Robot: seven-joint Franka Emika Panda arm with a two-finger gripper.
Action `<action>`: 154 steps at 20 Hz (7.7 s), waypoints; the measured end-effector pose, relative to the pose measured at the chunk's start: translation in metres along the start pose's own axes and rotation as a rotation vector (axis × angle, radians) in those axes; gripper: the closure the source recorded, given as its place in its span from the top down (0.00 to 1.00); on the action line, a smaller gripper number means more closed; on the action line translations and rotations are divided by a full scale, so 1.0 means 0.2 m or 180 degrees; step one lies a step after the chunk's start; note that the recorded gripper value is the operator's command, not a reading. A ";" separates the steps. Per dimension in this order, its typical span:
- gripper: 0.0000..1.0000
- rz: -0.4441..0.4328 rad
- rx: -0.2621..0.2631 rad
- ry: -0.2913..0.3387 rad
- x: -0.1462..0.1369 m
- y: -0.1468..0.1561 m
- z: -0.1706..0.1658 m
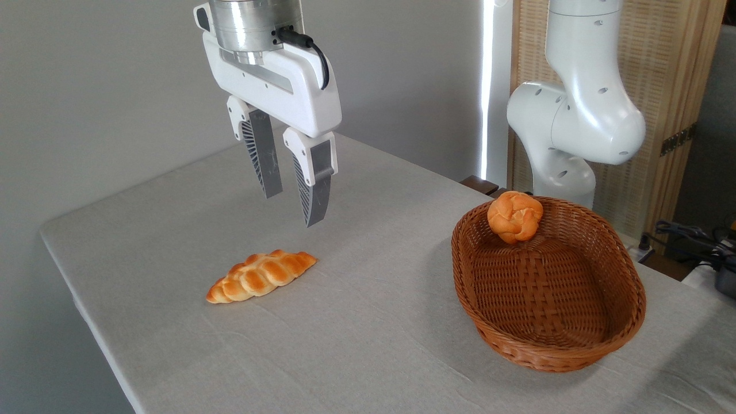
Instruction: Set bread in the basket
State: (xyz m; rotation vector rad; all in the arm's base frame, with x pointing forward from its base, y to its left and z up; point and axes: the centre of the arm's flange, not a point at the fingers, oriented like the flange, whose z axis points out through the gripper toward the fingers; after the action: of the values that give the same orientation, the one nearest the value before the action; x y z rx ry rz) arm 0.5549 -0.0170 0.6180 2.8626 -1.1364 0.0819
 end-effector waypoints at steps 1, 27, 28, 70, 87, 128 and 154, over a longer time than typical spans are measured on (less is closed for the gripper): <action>1.00 0.0000 0.0000 0.0000 0.00 0.00 0.00; 1.00 0.0345 0.0069 0.0138 0.34 0.50 0.48; 1.00 0.0381 0.0098 0.0180 0.36 0.54 0.54; 0.17 0.0740 0.0396 0.0232 0.51 0.67 1.04; 0.21 0.1083 -0.0403 -0.0536 -0.84 0.51 0.24; 1.00 0.0588 -0.0408 0.0098 -1.00 0.19 0.07; 1.00 0.0106 0.0102 -0.0129 -0.01 0.03 0.06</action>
State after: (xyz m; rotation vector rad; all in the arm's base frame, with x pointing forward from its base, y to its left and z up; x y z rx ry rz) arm 0.5503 -0.0215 0.6053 2.8864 -1.2009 0.0443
